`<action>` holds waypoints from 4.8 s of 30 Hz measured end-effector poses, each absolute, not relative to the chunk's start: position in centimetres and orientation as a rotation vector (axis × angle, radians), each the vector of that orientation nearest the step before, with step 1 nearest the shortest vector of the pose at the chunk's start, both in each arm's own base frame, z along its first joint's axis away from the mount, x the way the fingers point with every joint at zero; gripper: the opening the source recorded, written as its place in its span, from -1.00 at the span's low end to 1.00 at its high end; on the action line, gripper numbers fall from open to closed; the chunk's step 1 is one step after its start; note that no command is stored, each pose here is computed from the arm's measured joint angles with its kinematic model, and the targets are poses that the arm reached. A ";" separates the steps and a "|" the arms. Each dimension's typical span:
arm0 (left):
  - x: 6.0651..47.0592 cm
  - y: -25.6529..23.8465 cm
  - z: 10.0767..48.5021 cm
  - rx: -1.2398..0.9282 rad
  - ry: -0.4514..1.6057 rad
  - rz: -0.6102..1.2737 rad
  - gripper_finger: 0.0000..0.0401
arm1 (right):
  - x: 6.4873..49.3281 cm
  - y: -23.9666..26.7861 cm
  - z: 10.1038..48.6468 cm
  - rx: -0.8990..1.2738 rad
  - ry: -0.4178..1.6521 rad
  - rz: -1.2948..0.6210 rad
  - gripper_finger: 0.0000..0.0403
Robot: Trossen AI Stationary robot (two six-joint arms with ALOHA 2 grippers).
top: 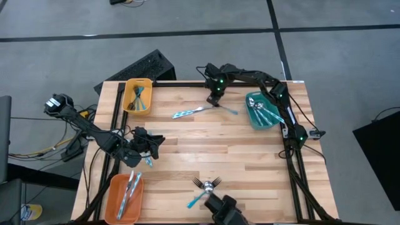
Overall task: Sort silverware by color (type)
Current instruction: Put the blue fork into the yellow bin
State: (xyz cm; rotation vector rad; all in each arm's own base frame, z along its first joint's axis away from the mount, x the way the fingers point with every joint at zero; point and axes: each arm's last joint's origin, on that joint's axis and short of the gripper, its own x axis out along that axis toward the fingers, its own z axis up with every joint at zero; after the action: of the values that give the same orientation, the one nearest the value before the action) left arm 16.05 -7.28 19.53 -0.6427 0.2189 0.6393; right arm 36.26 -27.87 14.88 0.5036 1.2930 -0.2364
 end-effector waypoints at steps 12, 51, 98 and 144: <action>15.9 -7.3 19.3 -0.623 0.248 0.636 -0.58 | 36.7 -26.0 16.6 0.411 1.347 -0.245 -0.50; 15.7 -8.0 18.6 -0.591 0.224 0.670 -0.58 | 34.1 -17.6 17.3 0.284 1.437 -0.331 -0.37; 17.9 -9.6 16.6 -0.493 0.189 0.682 -0.58 | 42.0 -7.3 22.8 0.139 0.273 -0.084 -0.92; 12.8 -5.4 16.9 -0.079 -0.015 -0.006 -0.01 | 43.5 5.2 28.1 0.192 0.091 -0.234 -0.91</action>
State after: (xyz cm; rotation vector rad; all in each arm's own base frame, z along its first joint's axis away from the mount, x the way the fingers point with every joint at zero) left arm 12.80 -5.41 16.93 -0.0785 -0.0150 -0.0062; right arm 43.53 5.22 28.09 0.1919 0.0905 -0.2343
